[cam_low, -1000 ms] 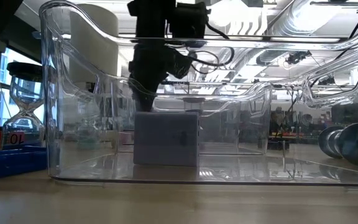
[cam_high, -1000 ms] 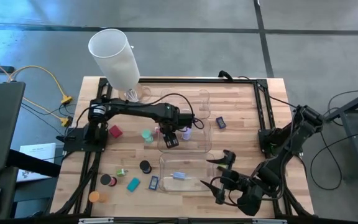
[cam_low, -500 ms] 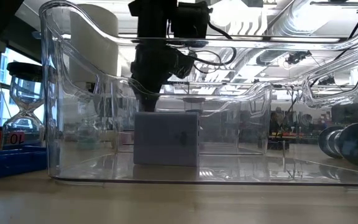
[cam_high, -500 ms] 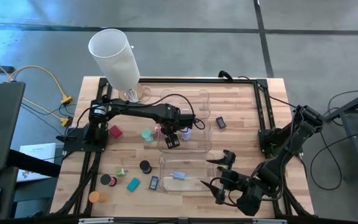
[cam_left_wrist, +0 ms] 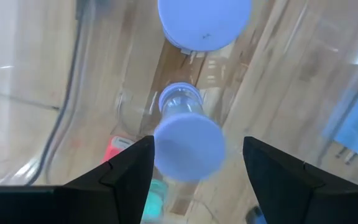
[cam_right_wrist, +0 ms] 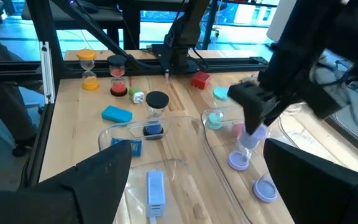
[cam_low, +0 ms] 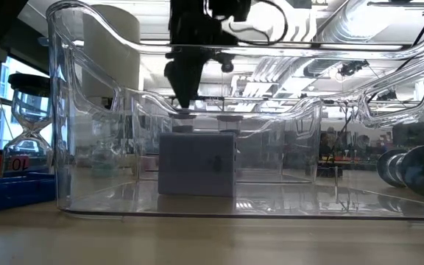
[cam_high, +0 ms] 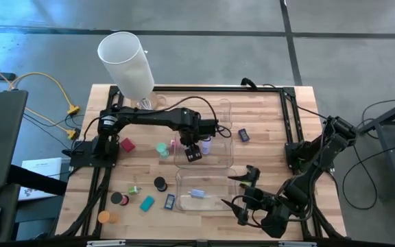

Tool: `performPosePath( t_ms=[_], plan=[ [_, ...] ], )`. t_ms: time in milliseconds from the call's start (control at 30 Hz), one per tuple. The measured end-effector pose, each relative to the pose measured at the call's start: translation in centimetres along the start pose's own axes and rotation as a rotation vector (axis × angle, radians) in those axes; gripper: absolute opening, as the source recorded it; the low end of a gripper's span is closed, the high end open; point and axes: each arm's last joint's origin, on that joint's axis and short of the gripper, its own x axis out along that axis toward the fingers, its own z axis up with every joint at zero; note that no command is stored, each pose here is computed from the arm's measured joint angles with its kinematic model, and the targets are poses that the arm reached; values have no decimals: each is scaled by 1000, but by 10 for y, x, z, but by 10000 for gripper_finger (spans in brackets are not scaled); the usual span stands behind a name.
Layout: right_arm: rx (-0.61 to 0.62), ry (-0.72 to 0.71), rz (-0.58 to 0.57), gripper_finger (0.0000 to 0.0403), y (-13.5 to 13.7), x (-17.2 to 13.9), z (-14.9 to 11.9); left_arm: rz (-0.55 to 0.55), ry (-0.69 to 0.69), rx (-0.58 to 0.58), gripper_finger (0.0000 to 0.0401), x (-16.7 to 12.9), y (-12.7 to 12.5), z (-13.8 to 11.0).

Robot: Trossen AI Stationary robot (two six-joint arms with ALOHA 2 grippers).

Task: Pick & Place Office items
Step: Put the purple hourglass into the middle transparent bin, then put the purple charger adapter into the top transparent bin

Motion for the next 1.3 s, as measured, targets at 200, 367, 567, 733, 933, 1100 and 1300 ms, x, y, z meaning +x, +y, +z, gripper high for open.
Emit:
performPosePath(
  t_ms=[200,367,567,733,933,1100,1300],
  plan=[
    [-60,90,132,354,4,0,-3,6,19,-5,239,-22,0,-2],
    [-46,180,243,355,6,-1,-7,17,48,-24,239,-33,-1,-8],
    [7,334,354,354,11,-1,-18,-55,20,4,239,-61,-13,-26],
    [73,492,292,354,7,-2,-33,-63,-11,21,239,-95,-19,-54],
    [163,674,-38,354,-22,-8,-51,-7,-119,103,239,-128,-27,-83],
    [198,714,-207,354,-37,-15,-57,46,-184,173,239,-141,-33,-96],
    [164,633,-225,354,-37,-19,-57,87,-208,245,239,-142,-40,-101]
  ],
)
